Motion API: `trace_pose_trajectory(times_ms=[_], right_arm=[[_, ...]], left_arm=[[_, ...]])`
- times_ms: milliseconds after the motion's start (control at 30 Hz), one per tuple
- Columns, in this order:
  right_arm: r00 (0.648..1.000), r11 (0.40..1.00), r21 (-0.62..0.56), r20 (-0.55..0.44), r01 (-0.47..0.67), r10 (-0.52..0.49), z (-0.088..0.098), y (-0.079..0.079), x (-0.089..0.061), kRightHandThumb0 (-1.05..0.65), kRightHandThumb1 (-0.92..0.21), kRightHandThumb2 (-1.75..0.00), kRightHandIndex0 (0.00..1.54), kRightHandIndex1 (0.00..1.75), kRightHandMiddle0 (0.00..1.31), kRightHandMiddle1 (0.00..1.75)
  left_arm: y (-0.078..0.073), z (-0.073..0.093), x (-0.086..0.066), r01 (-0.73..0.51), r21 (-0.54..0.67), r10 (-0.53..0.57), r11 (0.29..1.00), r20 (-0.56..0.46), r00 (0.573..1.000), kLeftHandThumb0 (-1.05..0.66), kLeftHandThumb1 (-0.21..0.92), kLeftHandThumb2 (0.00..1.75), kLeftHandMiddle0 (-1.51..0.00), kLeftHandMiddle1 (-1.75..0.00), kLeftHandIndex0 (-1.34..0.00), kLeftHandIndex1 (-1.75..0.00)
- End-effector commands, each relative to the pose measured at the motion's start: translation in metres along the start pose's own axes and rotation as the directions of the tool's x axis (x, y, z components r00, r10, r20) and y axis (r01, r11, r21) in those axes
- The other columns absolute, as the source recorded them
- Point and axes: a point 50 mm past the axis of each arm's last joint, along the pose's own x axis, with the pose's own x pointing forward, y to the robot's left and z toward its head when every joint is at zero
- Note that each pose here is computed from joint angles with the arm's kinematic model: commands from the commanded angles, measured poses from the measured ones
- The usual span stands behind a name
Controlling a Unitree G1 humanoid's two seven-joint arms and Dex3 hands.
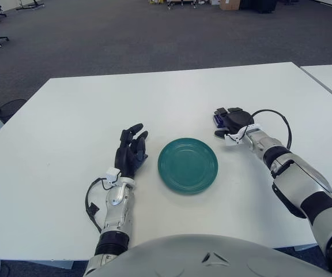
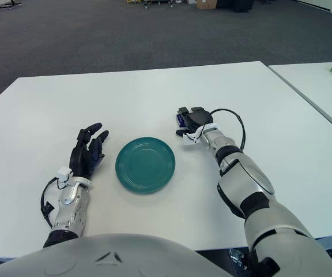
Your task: Put the gum into the plate.
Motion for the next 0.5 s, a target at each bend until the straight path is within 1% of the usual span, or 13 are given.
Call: trace_pose_trajectory(times_ms=[0, 233, 467], right_arm=[[0.963, 0.963, 0.003, -0.029, -0.269, 0.269, -0.0096, 0.0622, -0.0355, -0.82, -0.92, -0.87, 0.55, 0.12, 0.0, 0.91], [0.948, 0.948, 0.053, -0.044, -0.314, 0.317, -0.0134, 0.0623, -0.0363, -0.81, -0.92, -0.91, 0.55, 0.11, 0.0, 0.88], [0.932, 0.932, 0.085, -0.063, -0.352, 0.358, -0.0165, 0.0627, -0.0368, -0.81, -0.92, -0.92, 0.55, 0.1, 0.0, 0.85]], left_arm=[[-0.0035, -0.0463, -0.0413, -0.141, -0.131, 0.112, 0.981, -0.202, 0.973, -0.69, 0.92, 0.57, -0.36, -0.57, -0.08, -0.97], [-0.0034, -0.048, -0.0425, -0.148, -0.149, 0.116, 0.978, -0.207, 0.971, -0.67, 0.92, 0.57, -0.36, -0.6, -0.08, -0.99], [-0.0041, -0.0492, -0.0432, -0.159, -0.169, 0.122, 0.973, -0.211, 0.97, -0.66, 0.92, 0.56, -0.35, -0.64, -0.07, -1.0]])
